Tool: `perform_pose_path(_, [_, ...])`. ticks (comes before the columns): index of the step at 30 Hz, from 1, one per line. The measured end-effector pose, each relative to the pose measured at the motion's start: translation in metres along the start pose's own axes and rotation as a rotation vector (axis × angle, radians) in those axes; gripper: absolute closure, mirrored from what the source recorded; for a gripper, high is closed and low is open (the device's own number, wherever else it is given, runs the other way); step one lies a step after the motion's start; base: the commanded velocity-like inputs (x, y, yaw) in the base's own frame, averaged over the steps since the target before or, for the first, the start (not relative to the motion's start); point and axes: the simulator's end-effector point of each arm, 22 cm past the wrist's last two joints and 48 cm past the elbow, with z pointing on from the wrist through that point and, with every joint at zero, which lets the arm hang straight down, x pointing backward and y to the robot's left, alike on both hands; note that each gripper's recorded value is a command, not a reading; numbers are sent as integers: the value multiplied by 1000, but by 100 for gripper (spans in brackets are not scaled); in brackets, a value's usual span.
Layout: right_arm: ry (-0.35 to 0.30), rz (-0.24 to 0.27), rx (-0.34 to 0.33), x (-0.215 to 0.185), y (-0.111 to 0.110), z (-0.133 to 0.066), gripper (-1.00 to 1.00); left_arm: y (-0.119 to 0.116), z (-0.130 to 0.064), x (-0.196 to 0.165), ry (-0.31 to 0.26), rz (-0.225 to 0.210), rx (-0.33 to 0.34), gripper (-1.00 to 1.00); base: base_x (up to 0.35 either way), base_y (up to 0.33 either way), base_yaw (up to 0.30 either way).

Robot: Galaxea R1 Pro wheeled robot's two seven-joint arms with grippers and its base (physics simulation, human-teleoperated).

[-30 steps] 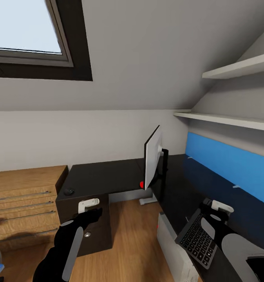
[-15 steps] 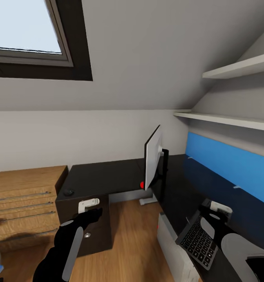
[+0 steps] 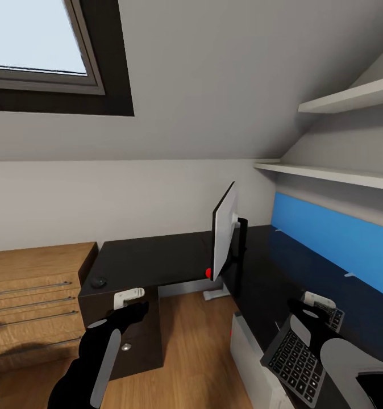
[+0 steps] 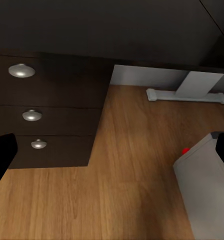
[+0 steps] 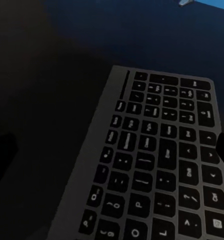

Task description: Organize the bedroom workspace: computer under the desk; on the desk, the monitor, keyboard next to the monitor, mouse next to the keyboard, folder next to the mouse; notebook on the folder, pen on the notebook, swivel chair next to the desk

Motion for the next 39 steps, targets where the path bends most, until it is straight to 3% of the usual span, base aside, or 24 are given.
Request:
perform_pose_path(21, [-7,-16,-15,-2,5,-1,-100,0,0,0,1,0,1,-100,3,0,0])
perform_pose_path(39, [-3,-20,-13,-1,3,0,-100,0,0,1,3,-2,2,-100,126,0,0])
